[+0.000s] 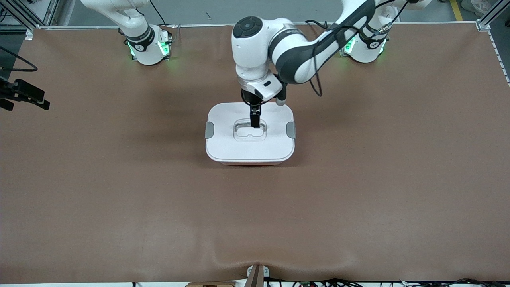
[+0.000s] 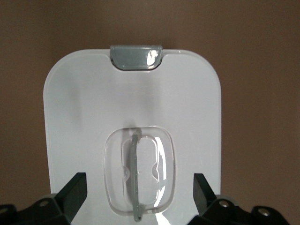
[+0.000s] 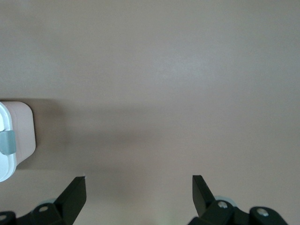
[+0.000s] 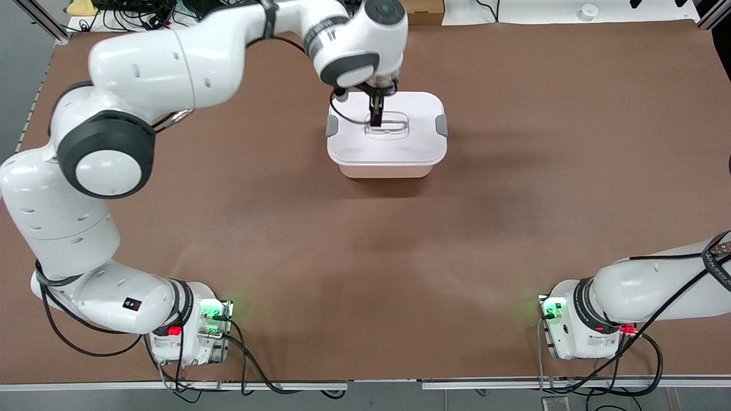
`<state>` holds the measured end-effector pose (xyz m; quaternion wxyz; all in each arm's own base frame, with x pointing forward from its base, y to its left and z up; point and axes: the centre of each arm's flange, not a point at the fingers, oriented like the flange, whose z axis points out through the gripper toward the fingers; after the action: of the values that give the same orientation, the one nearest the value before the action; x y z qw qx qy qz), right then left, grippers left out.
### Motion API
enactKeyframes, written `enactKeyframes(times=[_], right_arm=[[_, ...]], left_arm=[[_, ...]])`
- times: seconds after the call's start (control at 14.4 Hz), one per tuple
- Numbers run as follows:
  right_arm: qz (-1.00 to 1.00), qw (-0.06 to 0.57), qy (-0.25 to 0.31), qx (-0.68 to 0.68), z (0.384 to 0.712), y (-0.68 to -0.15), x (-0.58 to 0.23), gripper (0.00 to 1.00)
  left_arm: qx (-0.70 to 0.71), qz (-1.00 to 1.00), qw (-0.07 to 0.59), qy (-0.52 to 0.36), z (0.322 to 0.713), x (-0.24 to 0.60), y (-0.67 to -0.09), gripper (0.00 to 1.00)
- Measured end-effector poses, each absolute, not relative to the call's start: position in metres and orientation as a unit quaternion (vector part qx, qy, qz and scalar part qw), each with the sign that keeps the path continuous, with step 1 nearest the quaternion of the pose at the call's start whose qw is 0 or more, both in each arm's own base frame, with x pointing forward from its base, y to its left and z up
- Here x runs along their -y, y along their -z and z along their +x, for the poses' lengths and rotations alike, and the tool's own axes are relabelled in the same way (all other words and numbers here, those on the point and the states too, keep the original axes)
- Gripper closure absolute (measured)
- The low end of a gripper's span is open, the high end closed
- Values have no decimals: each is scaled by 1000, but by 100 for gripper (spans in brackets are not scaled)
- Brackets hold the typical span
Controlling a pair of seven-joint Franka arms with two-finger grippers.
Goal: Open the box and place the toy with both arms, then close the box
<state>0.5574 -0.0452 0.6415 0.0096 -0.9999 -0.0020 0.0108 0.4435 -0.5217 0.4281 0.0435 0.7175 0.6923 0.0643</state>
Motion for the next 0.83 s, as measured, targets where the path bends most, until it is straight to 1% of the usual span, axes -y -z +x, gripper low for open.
enactKeyframes(times=[0.21, 0.42, 0.56, 0.83], right_arm=[[-1000, 7, 0, 0, 562, -651, 47, 0], [-1000, 7, 5, 1, 561, -658, 46, 0], [-1000, 7, -1, 1, 559, -658, 46, 0], [-1000, 9, -4, -1, 559, -658, 50, 0]], left_arm=[[-679, 732, 35, -44, 483, 477, -474, 0], [-641, 766, 36, -28, 520, 423, -503, 0], [-606, 794, 31, -22, 539, 390, -511, 0], [-517, 855, 6, -19, 564, 342, -510, 0]])
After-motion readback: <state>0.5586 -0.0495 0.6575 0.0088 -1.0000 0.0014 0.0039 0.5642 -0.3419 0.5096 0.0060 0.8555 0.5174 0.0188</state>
